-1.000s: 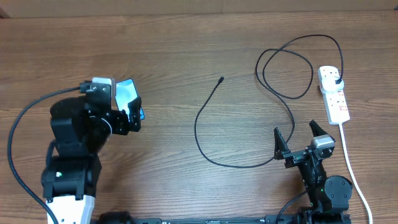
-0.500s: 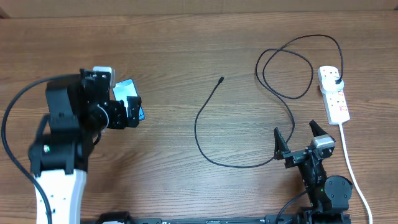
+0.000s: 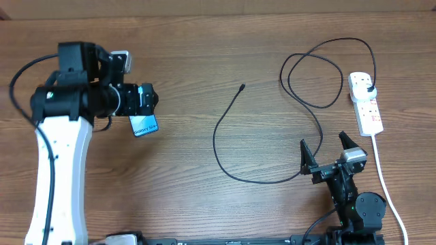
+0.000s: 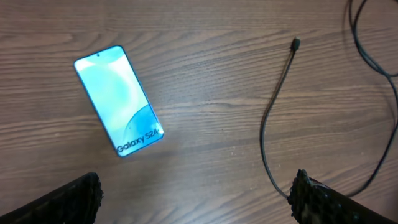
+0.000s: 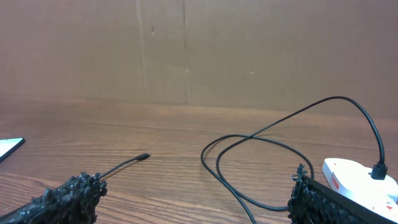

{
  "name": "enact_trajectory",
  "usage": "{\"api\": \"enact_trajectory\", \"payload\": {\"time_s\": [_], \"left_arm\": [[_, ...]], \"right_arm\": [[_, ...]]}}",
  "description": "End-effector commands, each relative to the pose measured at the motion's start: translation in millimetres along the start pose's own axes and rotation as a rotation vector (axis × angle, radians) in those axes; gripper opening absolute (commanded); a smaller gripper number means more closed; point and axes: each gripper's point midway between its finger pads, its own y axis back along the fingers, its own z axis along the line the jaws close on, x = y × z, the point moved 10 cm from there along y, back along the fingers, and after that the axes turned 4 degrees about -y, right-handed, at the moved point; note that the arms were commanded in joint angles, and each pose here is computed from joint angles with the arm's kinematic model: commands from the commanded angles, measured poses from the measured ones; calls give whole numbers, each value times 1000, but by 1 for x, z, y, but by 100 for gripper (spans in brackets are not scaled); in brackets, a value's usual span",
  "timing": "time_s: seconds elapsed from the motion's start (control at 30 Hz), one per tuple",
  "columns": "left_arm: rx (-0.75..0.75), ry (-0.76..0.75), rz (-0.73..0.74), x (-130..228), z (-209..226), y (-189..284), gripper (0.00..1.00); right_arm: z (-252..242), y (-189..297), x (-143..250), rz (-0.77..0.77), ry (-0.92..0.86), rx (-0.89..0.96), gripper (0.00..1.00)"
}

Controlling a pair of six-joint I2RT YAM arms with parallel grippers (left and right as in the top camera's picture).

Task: Plug charger to phone and switch on socket
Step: 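Move the left gripper forward and grasp the Galaxy S24+ phone, then lift the phone with the left gripper and rotate it upright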

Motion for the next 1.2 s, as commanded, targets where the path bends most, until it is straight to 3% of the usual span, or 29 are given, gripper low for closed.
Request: {"api": "enact_trajectory", "payload": {"time_s": [0.0,0.17,0.33,0.5,0.73,1.17], "left_arm": [[23,15,26,-10,3,-18,97],[-64,201,86,-18,24,-60,97],[-129,247,159,-18,40,-97,100],[-235,244,265,-9,58,-132,100],[-244,211,363,2,70,-170,100],[-252,238,333,-1,76,-189,100]], "right_arm": [[1,0,2,-4,-2,-5,100],[1,0,2,-4,-2,-5,100],[1,0,2,-4,-2,-5,100],[1,0,2,-4,-2,-5,100],[1,0,2,-4,-2,-5,100],[1,0,2,-4,-2,-5,100]]}}
